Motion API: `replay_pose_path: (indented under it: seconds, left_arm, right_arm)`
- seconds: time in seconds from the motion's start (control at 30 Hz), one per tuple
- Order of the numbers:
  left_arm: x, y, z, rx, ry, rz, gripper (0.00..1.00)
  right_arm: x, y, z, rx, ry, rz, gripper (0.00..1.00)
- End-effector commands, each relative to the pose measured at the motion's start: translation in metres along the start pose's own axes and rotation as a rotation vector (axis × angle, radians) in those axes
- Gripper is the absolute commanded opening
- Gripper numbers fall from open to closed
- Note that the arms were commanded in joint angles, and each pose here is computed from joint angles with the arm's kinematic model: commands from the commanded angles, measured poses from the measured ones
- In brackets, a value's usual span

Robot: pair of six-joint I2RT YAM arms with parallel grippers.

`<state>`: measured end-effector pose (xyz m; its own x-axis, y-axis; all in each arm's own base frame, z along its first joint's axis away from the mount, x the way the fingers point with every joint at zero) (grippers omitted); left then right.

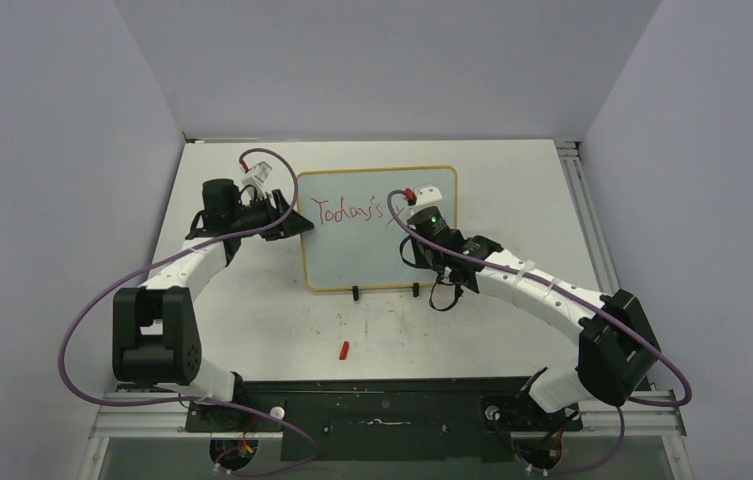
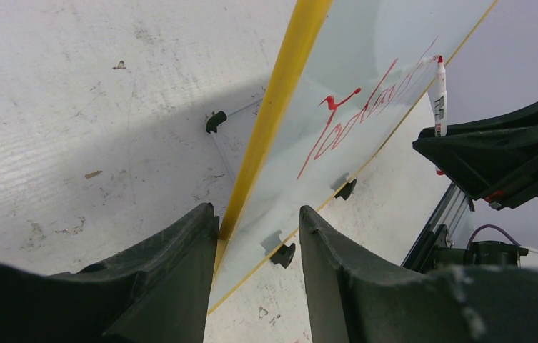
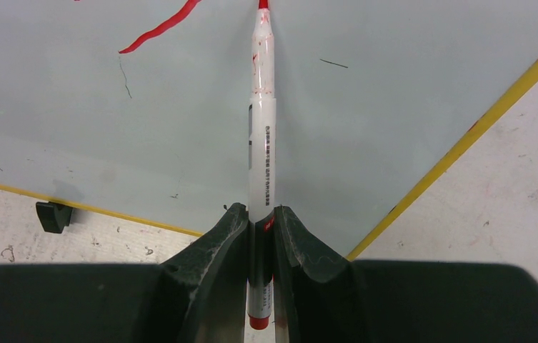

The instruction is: Write a sentence on the whiteboard

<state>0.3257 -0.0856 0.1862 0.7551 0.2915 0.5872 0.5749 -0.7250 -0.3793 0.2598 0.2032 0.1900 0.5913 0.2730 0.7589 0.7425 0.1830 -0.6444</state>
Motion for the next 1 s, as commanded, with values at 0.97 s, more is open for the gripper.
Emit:
replay_pose_path:
  seconds: [0.97]
  left_arm:
    - [0.009,-0.005,-0.018,-0.054,0.071,-0.027,0.43]
  right_arm:
    - [0.006,0.0,-0.003,0.038,0.004,-0.014,0.05]
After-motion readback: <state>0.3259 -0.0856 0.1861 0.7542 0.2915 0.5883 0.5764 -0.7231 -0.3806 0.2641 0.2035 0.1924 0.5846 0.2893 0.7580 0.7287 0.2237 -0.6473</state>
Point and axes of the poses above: each gripper's point midway between its finger pads, its own y axis out along the fingers, its own z axis along the line the jaws close on, x = y × z, the point moved 8 cm from there along -y, back along the fingers, and after that the axes turned 3 degrees about -y, right-handed, at the moved point
